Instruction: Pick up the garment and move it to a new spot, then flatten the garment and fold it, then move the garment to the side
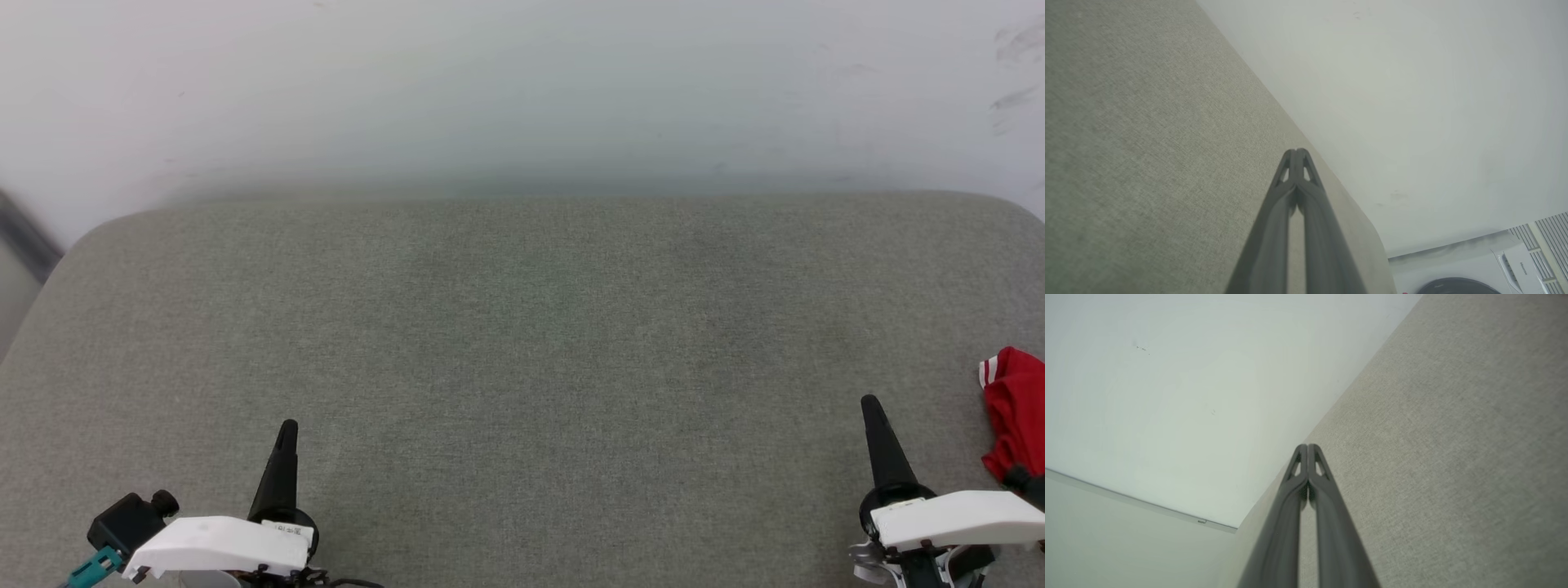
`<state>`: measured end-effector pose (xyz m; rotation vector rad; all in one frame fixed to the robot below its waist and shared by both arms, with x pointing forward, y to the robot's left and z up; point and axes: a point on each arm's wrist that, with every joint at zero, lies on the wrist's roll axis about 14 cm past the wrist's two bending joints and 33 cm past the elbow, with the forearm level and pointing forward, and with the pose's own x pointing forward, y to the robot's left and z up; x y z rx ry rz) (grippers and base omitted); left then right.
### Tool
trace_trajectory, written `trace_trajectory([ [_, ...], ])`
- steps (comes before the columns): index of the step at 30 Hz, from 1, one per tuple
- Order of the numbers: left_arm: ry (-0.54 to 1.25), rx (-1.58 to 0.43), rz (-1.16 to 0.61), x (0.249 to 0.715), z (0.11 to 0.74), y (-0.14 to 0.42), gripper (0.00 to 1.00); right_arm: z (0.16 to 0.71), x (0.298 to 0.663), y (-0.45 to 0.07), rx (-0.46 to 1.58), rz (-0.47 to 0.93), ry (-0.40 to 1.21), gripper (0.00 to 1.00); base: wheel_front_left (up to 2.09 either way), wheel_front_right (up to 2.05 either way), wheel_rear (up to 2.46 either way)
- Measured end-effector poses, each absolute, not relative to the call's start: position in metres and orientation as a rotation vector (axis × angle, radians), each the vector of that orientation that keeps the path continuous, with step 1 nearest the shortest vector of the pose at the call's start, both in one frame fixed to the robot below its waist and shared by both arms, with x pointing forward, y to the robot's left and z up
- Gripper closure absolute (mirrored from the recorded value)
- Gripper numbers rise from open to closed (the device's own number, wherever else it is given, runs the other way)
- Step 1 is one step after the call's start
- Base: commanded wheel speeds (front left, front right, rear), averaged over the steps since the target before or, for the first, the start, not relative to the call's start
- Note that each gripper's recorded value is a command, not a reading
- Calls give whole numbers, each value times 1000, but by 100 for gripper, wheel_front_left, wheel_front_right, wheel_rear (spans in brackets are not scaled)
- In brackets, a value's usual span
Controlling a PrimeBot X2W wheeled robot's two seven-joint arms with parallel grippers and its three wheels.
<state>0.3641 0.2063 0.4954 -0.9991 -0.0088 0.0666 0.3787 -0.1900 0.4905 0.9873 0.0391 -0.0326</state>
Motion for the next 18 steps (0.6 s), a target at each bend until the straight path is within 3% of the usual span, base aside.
trace_trajectory([
  [18,1,-1183,59,372,497,205,100,493,382,-194,1175,-37,36,100,0,0,0],
])
